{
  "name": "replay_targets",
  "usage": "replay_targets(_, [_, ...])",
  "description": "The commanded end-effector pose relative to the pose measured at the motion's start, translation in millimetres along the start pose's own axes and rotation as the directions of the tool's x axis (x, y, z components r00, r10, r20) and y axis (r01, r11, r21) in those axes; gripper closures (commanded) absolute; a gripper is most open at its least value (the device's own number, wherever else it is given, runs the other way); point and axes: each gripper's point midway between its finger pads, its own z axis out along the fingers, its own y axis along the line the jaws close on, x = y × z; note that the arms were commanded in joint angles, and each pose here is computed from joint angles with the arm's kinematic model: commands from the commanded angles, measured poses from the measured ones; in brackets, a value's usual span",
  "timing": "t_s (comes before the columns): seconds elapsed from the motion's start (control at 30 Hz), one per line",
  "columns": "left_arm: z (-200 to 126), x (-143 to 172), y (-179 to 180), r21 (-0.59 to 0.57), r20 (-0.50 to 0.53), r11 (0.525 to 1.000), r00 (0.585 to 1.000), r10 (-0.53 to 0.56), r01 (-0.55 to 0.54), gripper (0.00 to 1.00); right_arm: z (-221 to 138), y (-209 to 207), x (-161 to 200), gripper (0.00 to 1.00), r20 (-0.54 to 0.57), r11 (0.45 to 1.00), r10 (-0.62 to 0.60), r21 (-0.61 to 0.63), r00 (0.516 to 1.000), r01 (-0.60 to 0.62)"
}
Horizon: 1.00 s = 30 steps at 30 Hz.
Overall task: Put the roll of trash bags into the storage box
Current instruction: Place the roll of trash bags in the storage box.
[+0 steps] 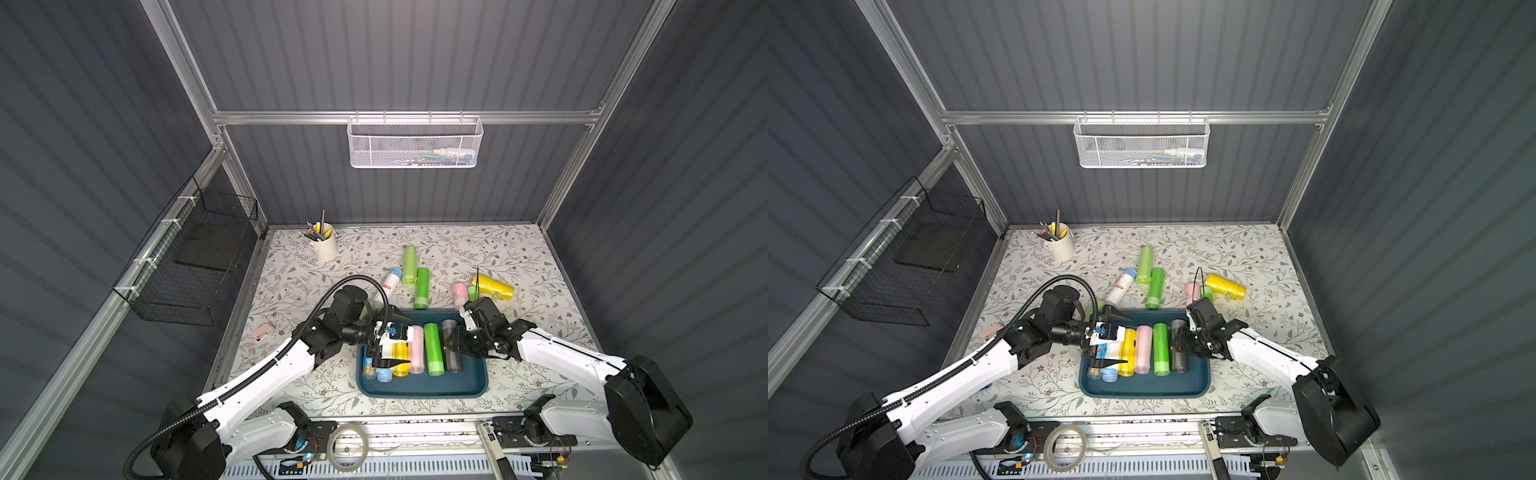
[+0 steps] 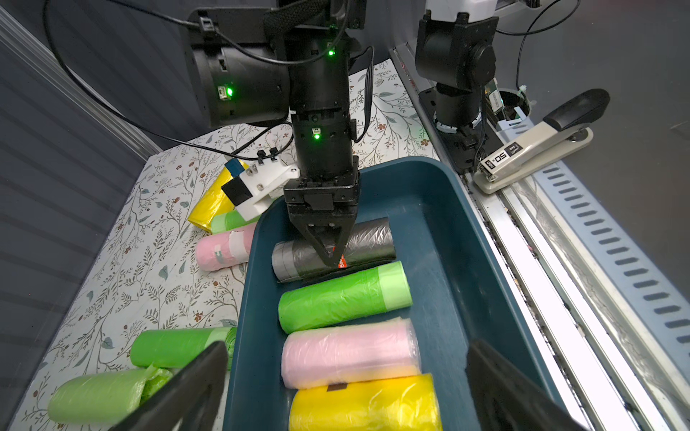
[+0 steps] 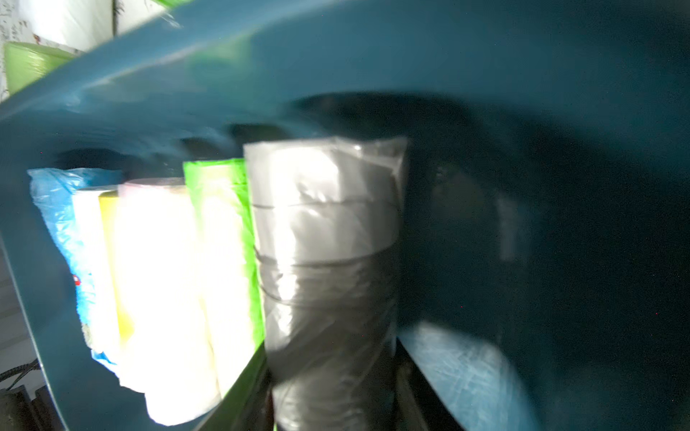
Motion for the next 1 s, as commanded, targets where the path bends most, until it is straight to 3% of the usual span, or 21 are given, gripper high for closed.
replay_targets(0.0, [1, -1, -7, 0.033, 0.006, 0.999, 1.0, 0.003, -0.003, 0.0, 0, 5, -5, 0.55, 0.019, 1.0, -0.001, -0.005, 1.0, 0.001])
replay_targets(0.97, [2, 0, -9, 0.052, 0.008, 0.999, 1.0, -0.003, 0.002, 0.0, 13, 21, -3, 0.55, -0.015, 1.0, -0.024, -0.01, 1.0, 0.024])
